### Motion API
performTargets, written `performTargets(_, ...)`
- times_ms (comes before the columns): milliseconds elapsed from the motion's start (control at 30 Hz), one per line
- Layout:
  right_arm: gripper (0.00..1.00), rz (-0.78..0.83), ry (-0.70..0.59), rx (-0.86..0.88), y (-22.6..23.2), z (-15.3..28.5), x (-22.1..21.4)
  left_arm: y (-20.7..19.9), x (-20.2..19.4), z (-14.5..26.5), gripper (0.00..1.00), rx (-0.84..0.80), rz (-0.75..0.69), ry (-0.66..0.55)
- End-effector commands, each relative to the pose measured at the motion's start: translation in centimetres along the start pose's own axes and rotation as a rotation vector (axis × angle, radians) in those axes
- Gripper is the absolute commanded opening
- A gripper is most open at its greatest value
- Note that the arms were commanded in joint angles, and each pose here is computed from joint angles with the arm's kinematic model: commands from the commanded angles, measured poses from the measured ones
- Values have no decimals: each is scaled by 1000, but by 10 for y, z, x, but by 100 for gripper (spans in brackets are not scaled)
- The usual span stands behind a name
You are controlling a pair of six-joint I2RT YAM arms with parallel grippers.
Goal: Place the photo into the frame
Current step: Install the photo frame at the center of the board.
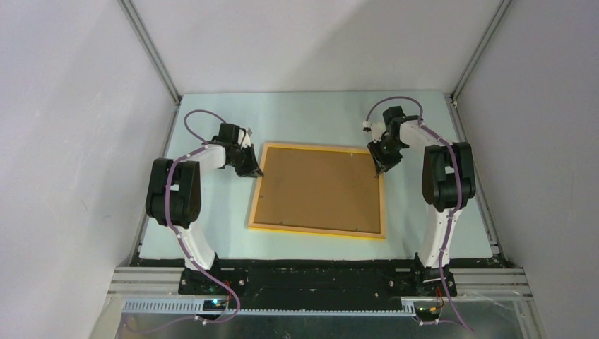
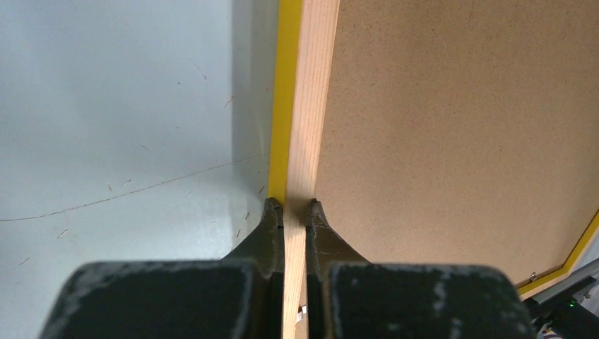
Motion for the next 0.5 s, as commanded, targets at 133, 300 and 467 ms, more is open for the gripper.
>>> performTargets(133,38,34,-28,107,18,2,13,8,-17,3,0,6,73,75)
performTargets(300,41,-39,-112,94,4,22,23,11,-15,5,0,13,81,63)
performTargets(467,45,-114,-241,114,-9,50,34,11,-14,7,0,12,83,57)
Point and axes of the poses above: each gripper's point midway between its finger pads, its own z axis back along the fingers, its own y axis along the line the jaws close on, x = y × z, the point moved 6 cm from there along z, back along the fingers, and after that the axes turned 14 degrees about z, right-handed, at the moved point
